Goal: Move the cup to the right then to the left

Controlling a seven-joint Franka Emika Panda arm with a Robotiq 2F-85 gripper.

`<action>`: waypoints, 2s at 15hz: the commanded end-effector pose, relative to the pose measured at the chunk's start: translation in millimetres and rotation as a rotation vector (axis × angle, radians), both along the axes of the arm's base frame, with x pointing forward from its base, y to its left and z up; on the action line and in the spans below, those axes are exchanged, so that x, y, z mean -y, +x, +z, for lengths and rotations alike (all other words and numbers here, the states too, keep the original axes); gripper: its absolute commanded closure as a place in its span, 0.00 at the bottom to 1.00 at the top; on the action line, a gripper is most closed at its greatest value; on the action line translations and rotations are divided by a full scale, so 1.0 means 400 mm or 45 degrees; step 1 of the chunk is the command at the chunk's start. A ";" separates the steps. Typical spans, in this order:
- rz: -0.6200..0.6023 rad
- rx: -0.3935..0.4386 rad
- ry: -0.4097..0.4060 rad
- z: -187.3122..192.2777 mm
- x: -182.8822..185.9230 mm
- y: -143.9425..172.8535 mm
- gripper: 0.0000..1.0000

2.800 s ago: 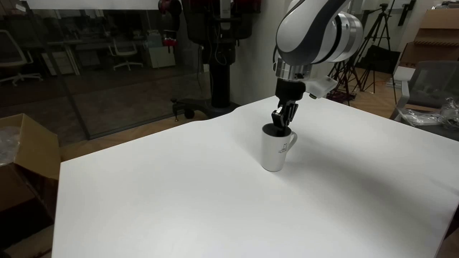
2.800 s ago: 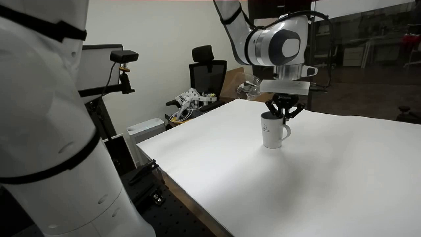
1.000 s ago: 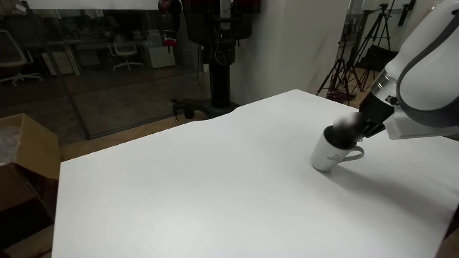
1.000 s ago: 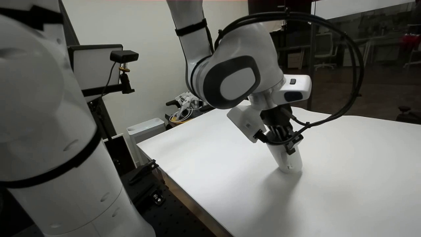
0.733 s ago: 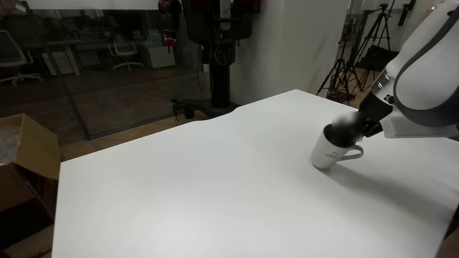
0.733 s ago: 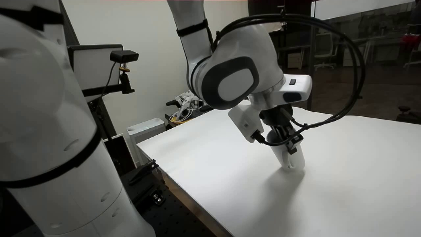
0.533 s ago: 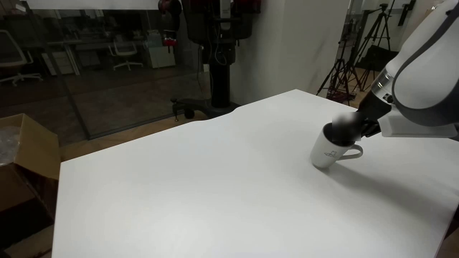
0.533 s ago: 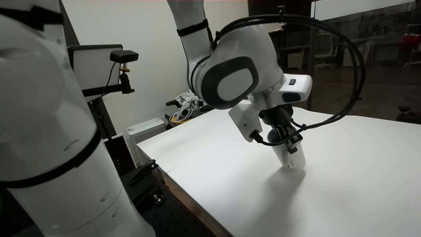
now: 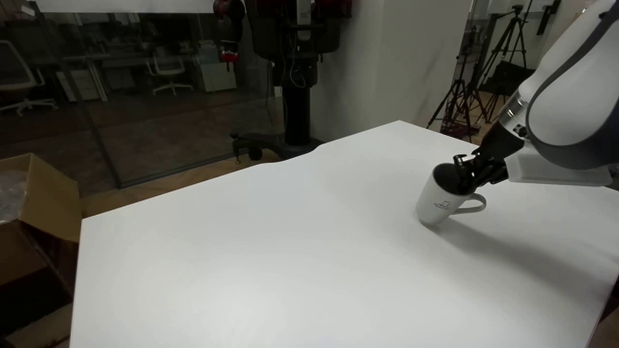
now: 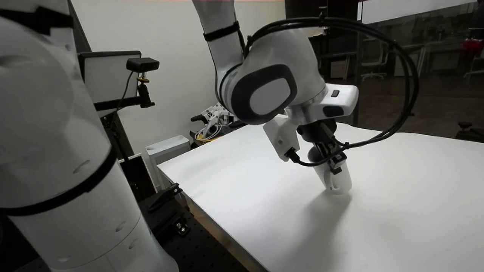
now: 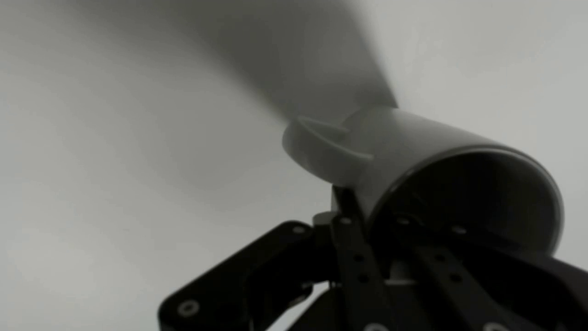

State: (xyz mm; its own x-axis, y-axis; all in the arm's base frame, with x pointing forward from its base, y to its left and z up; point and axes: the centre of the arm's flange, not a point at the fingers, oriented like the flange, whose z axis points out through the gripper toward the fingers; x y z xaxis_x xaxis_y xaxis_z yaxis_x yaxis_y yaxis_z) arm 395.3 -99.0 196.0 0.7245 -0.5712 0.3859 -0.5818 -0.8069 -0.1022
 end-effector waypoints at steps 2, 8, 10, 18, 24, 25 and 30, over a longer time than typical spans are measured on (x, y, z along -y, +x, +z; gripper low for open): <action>-0.055 0.154 0.132 0.046 -0.012 -0.008 0.98; -0.016 0.099 0.255 0.080 -0.124 0.055 0.65; -0.064 0.157 0.066 0.064 -0.096 0.076 0.53; 0.094 0.145 -0.121 0.082 -0.029 0.115 1.00; 0.224 0.160 -0.041 0.074 -0.118 0.161 1.00; 0.229 0.168 -0.032 0.078 -0.126 0.165 0.74; 0.245 0.155 -0.058 0.075 -0.132 0.157 0.74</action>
State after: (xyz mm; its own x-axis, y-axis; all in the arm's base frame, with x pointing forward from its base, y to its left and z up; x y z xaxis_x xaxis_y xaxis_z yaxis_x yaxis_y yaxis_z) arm 458.1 -46.3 225.9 0.7649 -0.4070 0.4993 -0.4025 -0.9071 -0.1230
